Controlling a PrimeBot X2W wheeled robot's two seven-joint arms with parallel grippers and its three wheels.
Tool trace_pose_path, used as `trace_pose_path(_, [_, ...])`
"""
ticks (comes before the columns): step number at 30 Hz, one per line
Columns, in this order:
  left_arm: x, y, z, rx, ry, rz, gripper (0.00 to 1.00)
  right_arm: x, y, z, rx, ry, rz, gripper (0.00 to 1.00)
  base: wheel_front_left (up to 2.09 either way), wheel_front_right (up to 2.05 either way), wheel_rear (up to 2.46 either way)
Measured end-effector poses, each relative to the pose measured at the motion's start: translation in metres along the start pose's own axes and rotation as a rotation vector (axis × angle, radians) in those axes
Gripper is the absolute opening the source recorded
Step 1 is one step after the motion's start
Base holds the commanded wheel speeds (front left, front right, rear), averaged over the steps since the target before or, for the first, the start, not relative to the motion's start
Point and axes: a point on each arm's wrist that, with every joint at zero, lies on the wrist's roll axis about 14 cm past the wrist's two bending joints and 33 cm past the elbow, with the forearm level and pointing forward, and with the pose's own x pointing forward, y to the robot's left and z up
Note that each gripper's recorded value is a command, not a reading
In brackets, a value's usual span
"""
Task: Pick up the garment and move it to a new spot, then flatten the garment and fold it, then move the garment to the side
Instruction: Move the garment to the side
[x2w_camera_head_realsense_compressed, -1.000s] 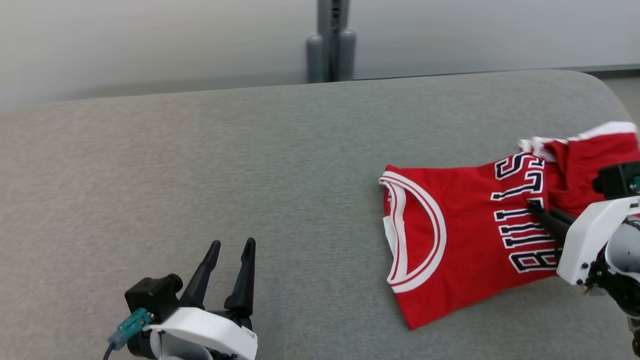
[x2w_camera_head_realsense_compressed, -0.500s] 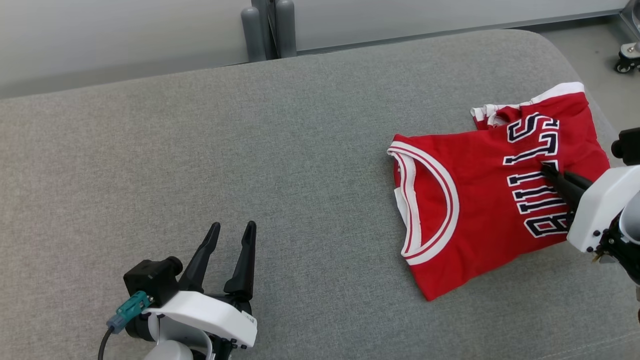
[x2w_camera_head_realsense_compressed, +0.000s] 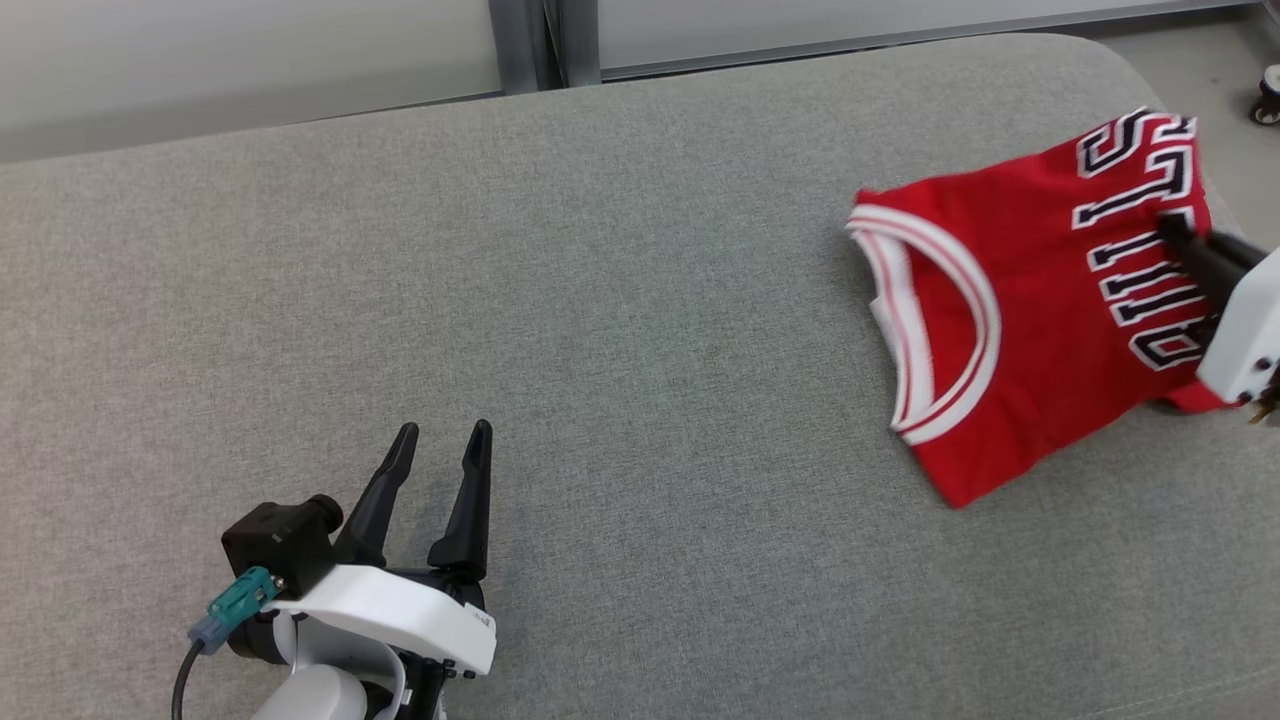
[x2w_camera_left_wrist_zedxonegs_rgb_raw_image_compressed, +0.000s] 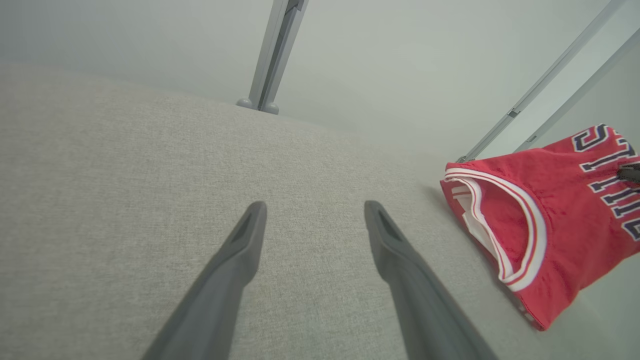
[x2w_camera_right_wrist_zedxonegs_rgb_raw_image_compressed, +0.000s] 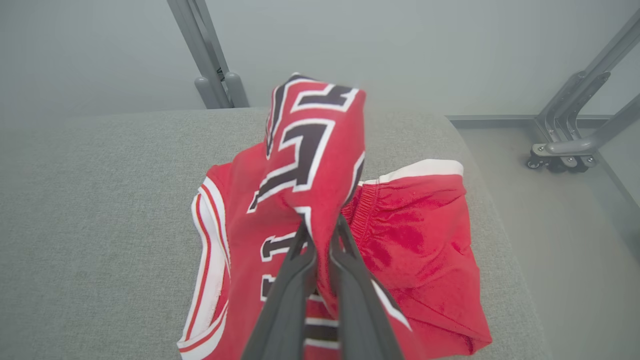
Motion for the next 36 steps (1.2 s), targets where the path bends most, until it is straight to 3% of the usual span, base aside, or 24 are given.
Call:
trace_pose_path(10, [0.004,0.013,-0.004,0.013,0.026,0.022,1.0,0.007,-0.046,0.02,-0.054,0.037,-0.121,0.0,0.0,0.0,0.0])
trace_pose_path(22, [0.004,0.03,-0.007,0.031,0.054,0.057,1.0,0.032,-0.091,-0.019,-0.214,0.222,-0.287,0.0,0.0,0.0,0.0])
trace_pose_path(32, [0.002,0.051,-0.01,0.046,0.074,0.112,1.0,0.06,-0.116,-0.035,-0.288,0.257,-0.384,0.0,0.0,0.0,0.0])
trace_pose_path(34, [0.001,0.056,-0.011,0.047,0.077,0.124,1.0,0.066,-0.121,-0.038,-0.317,0.248,-0.4,0.4,0.0,0.0,0.0])
trace_pose_path(36, [0.001,0.058,-0.011,0.046,0.081,0.13,1.0,0.07,-0.122,-0.041,-0.322,0.244,-0.402,1.0,0.0,0.0,0.0])
